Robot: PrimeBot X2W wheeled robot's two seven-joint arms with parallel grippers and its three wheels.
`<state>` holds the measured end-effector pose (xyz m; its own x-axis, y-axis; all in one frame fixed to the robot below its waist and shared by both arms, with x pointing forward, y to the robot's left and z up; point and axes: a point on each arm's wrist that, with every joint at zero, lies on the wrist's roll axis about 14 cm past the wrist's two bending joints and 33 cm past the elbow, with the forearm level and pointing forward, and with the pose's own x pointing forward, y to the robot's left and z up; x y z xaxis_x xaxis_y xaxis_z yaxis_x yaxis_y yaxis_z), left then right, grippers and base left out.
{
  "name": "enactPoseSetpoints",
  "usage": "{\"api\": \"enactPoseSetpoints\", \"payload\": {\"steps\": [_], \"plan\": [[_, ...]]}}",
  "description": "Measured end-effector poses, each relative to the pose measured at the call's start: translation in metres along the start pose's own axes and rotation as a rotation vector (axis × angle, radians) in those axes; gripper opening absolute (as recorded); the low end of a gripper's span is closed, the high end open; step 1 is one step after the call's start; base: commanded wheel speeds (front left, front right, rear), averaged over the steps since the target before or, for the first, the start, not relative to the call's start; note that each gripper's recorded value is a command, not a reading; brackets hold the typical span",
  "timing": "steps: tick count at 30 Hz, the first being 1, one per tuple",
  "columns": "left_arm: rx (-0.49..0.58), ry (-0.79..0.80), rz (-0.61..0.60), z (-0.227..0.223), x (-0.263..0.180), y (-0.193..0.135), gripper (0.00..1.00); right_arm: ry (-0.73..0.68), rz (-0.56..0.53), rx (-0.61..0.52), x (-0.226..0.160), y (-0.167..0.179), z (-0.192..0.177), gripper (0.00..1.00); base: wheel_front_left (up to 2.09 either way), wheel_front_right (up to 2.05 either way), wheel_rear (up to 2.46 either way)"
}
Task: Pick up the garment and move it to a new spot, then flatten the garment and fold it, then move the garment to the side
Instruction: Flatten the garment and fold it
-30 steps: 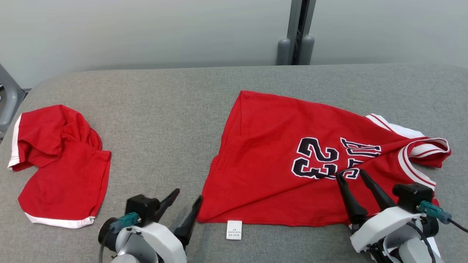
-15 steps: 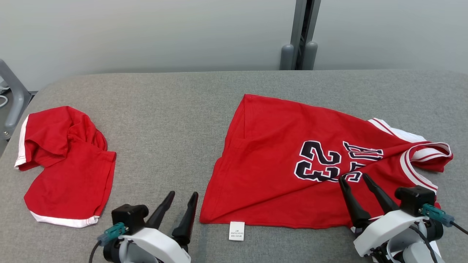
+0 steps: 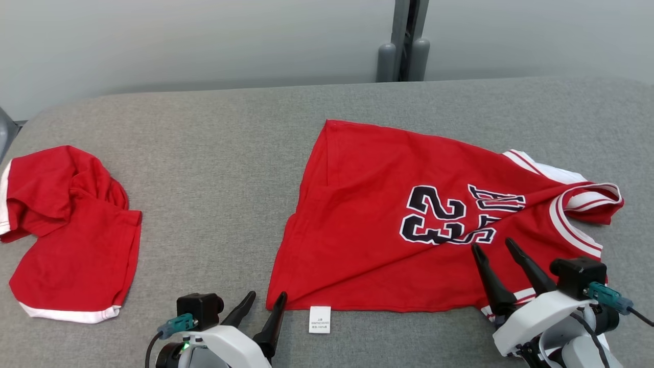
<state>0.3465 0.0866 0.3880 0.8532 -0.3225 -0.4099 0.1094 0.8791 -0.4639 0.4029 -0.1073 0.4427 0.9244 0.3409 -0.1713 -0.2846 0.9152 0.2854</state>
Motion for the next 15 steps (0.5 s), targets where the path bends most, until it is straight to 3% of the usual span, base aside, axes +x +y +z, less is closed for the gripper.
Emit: {"api": "enactPoseSetpoints", "payload": {"steps": [11, 13, 14, 15], "plan": [[0.028, 0.092, 0.024, -0.019, 0.012, 0.005, 1.00, 0.003, -0.024, -0.015, -0.001, -0.009, -0.003, 1.00, 0.00, 0.00, 0.00], [0.031, 0.096, 0.024, -0.019, 0.013, 0.005, 0.75, 0.004, -0.029, -0.013, -0.002, -0.010, -0.004, 1.00, 0.00, 0.00, 0.00], [0.032, 0.097, 0.024, -0.020, 0.014, 0.005, 0.46, 0.003, -0.030, -0.013, -0.002, -0.010, -0.004, 1.00, 0.00, 0.00, 0.00], [0.033, 0.100, 0.023, -0.021, 0.014, 0.005, 0.05, 0.003, -0.032, -0.012, -0.002, -0.011, -0.004, 1.00, 0.00, 0.00, 0.00]]}}
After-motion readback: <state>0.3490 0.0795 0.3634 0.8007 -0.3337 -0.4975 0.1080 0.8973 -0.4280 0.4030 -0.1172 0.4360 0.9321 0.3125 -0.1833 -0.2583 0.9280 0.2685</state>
